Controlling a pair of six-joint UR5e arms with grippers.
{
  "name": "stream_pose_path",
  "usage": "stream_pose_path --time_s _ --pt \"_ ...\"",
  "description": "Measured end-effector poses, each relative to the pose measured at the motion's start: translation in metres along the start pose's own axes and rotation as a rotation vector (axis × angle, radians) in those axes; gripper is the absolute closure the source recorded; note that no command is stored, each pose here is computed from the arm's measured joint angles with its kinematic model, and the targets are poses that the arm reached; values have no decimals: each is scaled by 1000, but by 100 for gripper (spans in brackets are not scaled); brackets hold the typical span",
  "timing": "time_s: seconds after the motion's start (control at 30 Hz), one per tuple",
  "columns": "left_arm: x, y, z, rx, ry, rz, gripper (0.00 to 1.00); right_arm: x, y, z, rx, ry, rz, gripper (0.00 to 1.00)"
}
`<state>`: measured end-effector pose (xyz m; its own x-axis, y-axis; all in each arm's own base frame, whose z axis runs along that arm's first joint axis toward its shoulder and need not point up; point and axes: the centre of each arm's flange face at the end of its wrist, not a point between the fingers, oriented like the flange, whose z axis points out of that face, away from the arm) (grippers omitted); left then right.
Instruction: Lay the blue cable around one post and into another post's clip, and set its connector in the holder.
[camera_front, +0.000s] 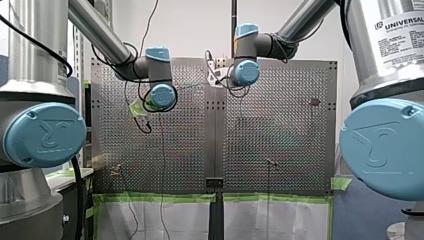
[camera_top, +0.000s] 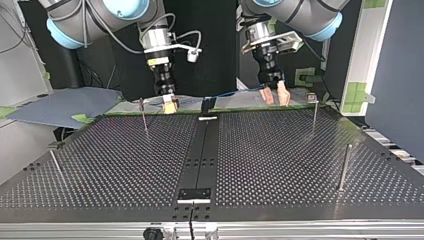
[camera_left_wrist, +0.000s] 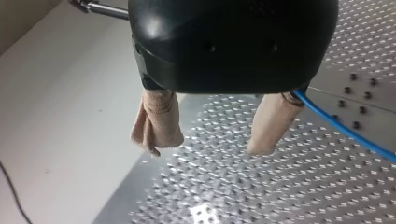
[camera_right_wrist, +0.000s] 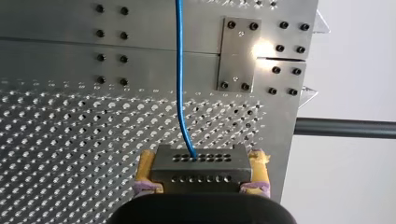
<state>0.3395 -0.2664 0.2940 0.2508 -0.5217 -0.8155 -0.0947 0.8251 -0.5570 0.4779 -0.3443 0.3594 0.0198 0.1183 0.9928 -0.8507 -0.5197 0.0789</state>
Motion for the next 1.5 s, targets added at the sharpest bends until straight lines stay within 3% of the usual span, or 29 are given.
stream_pose_path --time_s 0.17,0.33,0.6,0.87,1.27,1.5 --pt "-23 -4 0 -8 -13 -6 0 4 -1 12 16 -15 -8 100" --pt "-43 -7 1 -17 -27 -1 0 11 -5 23 35 0 -16 100" --pt "-84 -17 15 -38 -85 -14 0 23 -20 30 107 28 -30 100" --pt "-134 -27 32 -61 -157 -1 0 30 -36 29 183 50 -31 100" --pt "-217 -35 48 -41 -243 55 0 48 -55 38 221 86 -23 100" --pt "-222 -26 68 -54 -211 115 0 50 -71 46 241 74 -23 100"
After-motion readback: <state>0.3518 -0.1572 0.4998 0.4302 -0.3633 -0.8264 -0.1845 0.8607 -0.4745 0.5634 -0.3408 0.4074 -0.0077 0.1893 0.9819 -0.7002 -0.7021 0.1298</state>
